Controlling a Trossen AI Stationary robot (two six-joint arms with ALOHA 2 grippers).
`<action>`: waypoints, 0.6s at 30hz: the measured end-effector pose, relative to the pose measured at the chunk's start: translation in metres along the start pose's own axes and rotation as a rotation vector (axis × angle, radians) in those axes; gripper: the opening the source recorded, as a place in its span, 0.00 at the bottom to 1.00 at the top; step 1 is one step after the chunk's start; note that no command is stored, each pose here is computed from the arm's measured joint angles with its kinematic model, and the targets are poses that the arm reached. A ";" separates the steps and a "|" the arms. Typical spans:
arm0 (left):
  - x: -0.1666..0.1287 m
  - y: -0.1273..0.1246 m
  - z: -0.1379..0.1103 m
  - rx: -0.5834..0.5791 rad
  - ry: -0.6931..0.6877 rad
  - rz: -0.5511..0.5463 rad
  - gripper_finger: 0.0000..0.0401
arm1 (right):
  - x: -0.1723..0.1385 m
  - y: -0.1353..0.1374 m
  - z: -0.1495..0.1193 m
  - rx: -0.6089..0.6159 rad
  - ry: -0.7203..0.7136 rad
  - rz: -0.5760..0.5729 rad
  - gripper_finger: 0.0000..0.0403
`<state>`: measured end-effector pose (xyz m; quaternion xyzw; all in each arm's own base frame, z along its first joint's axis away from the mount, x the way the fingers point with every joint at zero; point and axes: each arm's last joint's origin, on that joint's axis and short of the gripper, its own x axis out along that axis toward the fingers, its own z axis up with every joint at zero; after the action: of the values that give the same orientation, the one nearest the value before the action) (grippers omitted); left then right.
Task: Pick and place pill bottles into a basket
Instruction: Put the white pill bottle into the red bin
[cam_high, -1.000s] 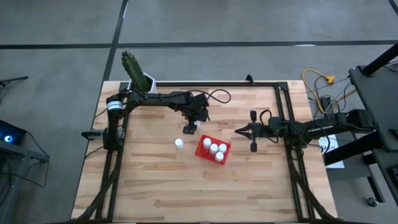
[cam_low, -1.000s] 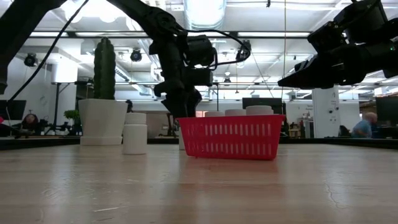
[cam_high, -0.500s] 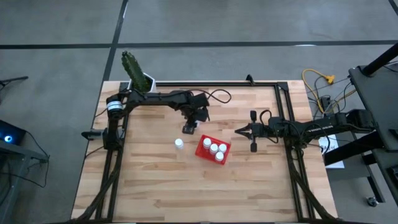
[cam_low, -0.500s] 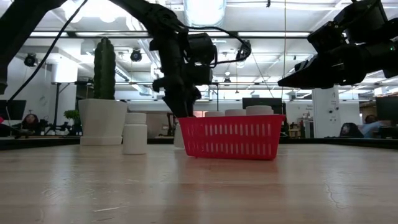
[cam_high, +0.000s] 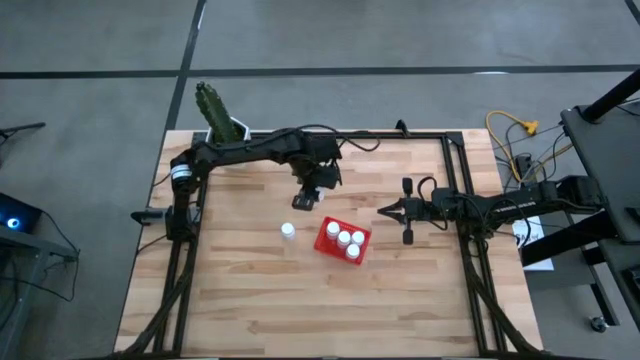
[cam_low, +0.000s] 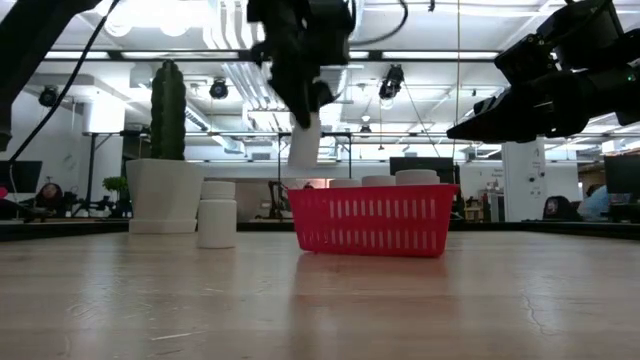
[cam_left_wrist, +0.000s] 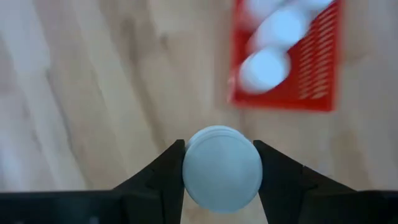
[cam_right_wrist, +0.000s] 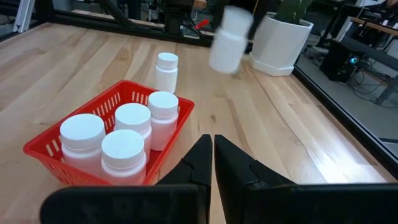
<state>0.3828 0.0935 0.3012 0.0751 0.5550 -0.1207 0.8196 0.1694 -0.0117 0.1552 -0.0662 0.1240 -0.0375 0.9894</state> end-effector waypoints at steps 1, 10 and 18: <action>-0.005 -0.003 0.004 0.010 -0.025 -0.016 0.35 | 0.000 0.000 0.000 0.000 0.000 0.000 0.02; -0.012 -0.046 0.031 0.136 -0.141 -0.172 0.35 | 0.000 0.000 0.000 -0.003 0.000 0.000 0.02; 0.005 -0.085 0.053 0.276 -0.232 -0.180 0.35 | 0.000 0.000 0.000 0.000 -0.001 0.000 0.02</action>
<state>0.4084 -0.0021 0.3171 0.1227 0.4395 -0.2762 0.8458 0.1693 -0.0117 0.1552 -0.0662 0.1236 -0.0376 0.9894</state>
